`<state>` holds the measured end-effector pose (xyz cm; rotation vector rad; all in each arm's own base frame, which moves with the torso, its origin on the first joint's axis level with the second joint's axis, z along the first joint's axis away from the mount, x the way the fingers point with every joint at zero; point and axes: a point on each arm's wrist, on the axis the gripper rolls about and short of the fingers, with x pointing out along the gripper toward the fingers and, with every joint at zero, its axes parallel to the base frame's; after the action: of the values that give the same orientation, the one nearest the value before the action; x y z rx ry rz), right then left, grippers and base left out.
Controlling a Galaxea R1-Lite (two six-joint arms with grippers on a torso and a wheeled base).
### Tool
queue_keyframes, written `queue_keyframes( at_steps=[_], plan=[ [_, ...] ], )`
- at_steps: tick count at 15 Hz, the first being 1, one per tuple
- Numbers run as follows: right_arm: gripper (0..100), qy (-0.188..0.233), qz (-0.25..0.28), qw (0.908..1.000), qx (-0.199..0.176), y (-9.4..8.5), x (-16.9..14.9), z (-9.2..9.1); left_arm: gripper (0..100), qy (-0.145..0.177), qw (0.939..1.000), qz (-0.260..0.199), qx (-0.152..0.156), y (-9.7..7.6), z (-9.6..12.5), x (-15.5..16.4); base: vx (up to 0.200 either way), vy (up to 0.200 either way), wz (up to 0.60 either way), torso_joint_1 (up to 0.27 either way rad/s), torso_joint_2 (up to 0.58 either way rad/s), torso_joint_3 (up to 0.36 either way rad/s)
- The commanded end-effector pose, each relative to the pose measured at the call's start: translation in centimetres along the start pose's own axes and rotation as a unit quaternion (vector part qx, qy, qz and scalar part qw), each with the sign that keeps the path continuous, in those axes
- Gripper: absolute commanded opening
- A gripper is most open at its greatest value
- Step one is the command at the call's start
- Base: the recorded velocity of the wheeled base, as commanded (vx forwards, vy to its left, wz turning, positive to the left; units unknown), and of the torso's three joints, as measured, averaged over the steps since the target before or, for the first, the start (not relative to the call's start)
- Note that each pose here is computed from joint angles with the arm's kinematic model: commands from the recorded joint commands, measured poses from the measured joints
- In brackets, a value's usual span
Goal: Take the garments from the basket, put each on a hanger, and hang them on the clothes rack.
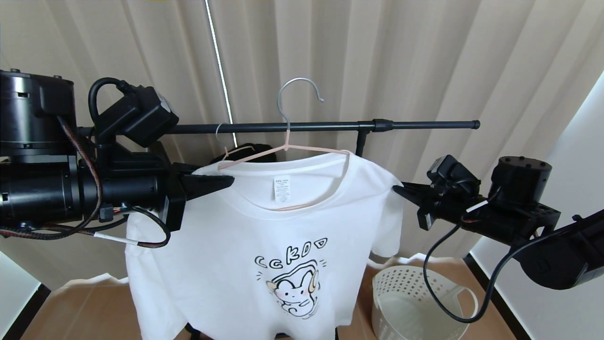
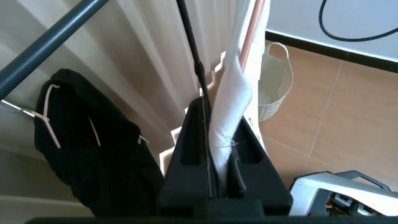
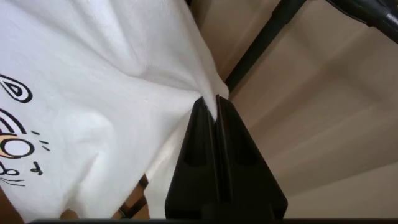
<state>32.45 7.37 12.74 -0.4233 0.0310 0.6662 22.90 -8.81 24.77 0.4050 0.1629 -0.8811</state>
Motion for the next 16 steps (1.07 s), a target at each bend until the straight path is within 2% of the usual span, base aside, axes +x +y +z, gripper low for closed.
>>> queue_keyframes(
  at_steps=[1,4,7,8,13,16],
  plan=[
    [0,-0.001,-0.001,1.0,0.0,-0.1,0.0,0.1,0,0.002,1.0,0.003,-0.002,0.1,-0.2,-0.1,0.0,0.0,0.0,0.0,0.0,0.0],
    [0,0.004,-0.009,1.0,0.0,-0.1,-0.1,0.1,0,0.003,1.0,0.005,-0.003,0.2,-0.2,-0.1,0.0,0.0,0.0,0.0,0.0,0.0],
    [0,0.005,-0.01,0.9999,0.0,0.0,-0.1,0.0,0,0.005,0.9998,0.007,-0.017,0.3,-0.3,-0.1,0.0,0.0,0.0,0.0,0.0,0.0],
    [100,0.004,-0.009,1.0,-0.001,0.0,-0.1,0.0,0,0.005,0.9998,0.007,-0.02,0.3,-0.3,-0.1,0.0,0.0,0.0,0.0,0.0,0.0],
    [100,0.001,-0.007,1.0,-0.003,0.1,-0.1,0.3,0,0.01,0.9996,0.012,-0.025,0.6,-0.6,-0.1,0.0,0.0,0.0,0.0,0.0,0.0],
    [100,-0.001,-0.008,1.0,-0.004,0.1,-0.2,0.4,0,0.044,0.9968,0.045,-0.049,1.1,-1.5,0.9,0.0,0.0,0.0,0.0,0.0,0.0]
  ],
)
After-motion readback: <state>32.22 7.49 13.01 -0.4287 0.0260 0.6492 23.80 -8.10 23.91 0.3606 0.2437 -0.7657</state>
